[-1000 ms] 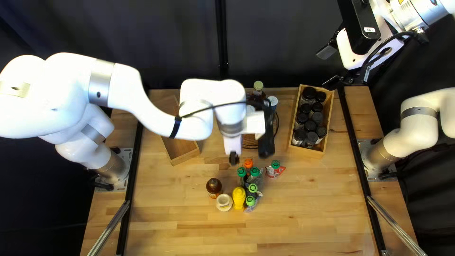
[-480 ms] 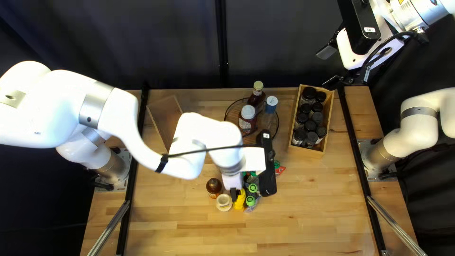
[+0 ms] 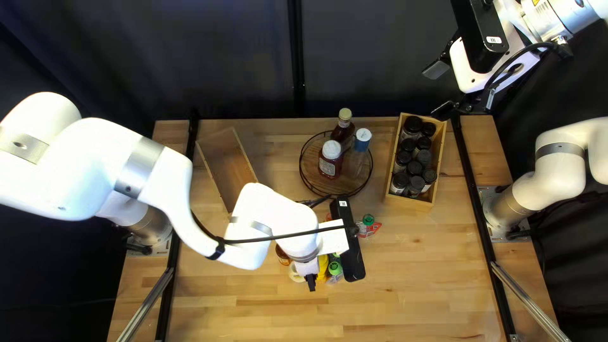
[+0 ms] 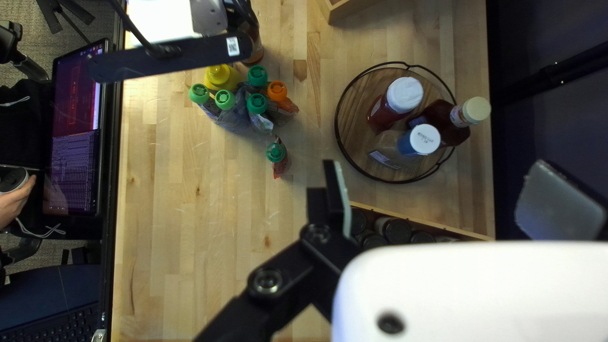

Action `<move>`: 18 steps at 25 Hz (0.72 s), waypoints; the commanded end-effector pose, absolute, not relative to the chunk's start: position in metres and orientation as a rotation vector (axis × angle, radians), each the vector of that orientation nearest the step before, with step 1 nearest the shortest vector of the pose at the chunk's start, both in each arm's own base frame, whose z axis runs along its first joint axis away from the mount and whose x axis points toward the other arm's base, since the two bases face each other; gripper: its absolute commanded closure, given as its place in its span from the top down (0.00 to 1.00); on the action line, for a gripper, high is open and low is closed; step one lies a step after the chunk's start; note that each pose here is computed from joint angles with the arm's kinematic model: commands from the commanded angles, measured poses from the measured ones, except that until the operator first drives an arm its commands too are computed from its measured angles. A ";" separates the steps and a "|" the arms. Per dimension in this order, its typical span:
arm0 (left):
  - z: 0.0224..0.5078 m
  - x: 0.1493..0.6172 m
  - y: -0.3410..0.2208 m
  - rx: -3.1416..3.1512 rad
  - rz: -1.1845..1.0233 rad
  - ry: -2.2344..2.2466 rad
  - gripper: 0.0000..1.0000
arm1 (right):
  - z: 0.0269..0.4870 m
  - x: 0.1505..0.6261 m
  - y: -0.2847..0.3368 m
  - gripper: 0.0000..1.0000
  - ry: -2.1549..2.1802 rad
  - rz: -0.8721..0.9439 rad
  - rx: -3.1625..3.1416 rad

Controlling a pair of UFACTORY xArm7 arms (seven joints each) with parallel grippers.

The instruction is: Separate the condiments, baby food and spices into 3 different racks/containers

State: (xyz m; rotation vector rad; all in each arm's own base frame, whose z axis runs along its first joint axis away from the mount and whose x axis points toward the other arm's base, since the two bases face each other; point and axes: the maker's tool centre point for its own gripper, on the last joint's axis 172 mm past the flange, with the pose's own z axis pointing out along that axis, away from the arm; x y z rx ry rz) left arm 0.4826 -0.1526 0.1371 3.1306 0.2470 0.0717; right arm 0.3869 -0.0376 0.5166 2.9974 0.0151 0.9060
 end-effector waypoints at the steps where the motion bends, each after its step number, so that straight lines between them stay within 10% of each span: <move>1: 0.123 0.490 -0.149 3.116 0.057 0.250 1.00 | 0.517 0.387 -0.038 1.00 0.015 0.906 2.997; 11: 0.109 0.499 -0.145 3.109 0.037 0.244 0.98 | 0.517 0.387 -0.038 1.00 0.015 0.906 2.997; 12: 0.109 0.499 -0.146 3.110 0.038 0.243 0.75 | 0.517 0.387 -0.038 1.00 0.015 0.906 2.997; 13: 0.110 0.500 -0.146 3.110 0.040 0.241 0.75 | 0.517 0.387 -0.038 1.00 0.015 0.906 2.997; 14: 0.110 0.501 -0.147 3.111 0.042 0.240 0.16 | 0.517 0.387 -0.038 1.00 0.015 0.906 2.997; 18: 0.116 0.503 -0.150 3.117 0.051 0.232 0.00 | 0.517 0.387 -0.038 1.00 0.015 0.906 2.997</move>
